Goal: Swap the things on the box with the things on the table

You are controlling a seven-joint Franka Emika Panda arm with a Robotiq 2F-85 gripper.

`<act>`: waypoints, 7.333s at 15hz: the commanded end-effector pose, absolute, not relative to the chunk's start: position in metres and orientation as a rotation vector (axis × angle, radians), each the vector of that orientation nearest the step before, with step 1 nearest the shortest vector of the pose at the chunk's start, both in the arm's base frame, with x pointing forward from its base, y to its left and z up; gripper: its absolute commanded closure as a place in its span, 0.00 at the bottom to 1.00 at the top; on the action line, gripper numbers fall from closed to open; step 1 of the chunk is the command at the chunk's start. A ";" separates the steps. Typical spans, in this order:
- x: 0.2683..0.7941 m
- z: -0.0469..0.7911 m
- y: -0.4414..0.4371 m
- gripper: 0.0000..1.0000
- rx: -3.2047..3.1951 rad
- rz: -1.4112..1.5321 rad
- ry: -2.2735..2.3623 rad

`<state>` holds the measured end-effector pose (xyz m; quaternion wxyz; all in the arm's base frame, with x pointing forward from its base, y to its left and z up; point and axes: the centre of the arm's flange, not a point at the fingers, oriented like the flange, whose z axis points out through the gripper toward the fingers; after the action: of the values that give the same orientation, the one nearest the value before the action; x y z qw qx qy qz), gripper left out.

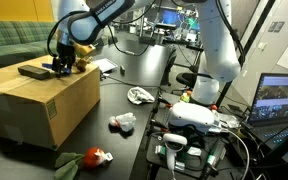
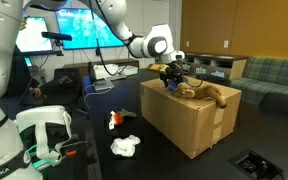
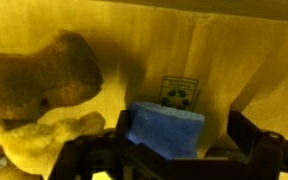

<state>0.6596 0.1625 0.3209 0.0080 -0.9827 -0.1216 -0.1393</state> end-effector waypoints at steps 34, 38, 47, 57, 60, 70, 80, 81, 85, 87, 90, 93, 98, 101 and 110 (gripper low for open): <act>0.464 0.376 0.120 0.96 -3.222 -0.055 0.035; 0.422 0.338 0.119 0.96 -3.234 0.045 0.060; 0.411 0.201 0.148 0.96 -3.285 0.150 0.066; 0.451 0.122 0.134 0.96 -3.358 0.091 0.183; 0.467 0.110 0.122 0.96 -3.375 0.069 0.249; 0.478 0.108 0.094 0.31 -3.390 0.039 0.424; 0.419 0.147 0.133 0.00 -3.244 0.141 0.251; 0.414 0.147 0.135 0.00 -3.228 0.163 0.220; 0.402 0.131 0.143 0.00 -3.179 0.182 0.132; 0.400 0.120 0.144 0.00 -3.170 0.131 0.076; 0.399 0.105 0.143 0.00 -3.161 0.071 0.026; 0.396 0.090 0.140 0.00 -3.138 0.059 -0.035; 0.389 0.070 0.140 0.14 -3.149 0.108 -0.110; 0.391 0.075 0.140 0.42 -3.147 0.136 -0.136; 0.403 0.121 0.164 1.00 -3.079 0.254 -0.271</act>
<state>0.3942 0.1624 0.0886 0.0081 -0.9947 -0.0738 0.0704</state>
